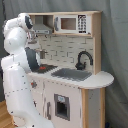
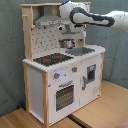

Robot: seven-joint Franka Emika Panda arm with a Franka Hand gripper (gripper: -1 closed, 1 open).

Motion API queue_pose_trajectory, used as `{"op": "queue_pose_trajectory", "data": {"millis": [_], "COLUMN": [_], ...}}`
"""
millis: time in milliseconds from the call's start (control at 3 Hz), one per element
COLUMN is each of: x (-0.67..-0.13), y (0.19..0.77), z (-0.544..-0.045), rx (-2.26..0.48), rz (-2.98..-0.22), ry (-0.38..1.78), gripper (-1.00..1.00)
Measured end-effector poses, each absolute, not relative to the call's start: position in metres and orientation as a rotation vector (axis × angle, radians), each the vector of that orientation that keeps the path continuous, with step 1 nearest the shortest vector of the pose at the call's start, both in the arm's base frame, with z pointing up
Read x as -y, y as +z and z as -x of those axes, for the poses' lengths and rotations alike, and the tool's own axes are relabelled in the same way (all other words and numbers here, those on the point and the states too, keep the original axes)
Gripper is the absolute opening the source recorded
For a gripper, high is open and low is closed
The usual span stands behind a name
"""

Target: Play with the kitchen

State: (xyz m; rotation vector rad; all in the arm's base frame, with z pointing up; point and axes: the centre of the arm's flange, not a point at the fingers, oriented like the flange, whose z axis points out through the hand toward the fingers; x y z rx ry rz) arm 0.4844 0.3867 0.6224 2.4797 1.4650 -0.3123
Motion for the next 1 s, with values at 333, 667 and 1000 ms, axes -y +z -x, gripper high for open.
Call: {"op": "queue_pose_trajectory", "data": {"millis": [333,667,1000], "x": [-0.368,-0.352,-0.337], "y": [0.621,0.617,0.610], "z": [-0.482,-0.480,-0.476], "rx": [-1.409,-1.373,-1.342], "rz": [-2.498,-2.509,-2.520], "ry": [-0.354,-0.384,-0.404], "gripper": [-1.00,-1.00,-1.00]}}
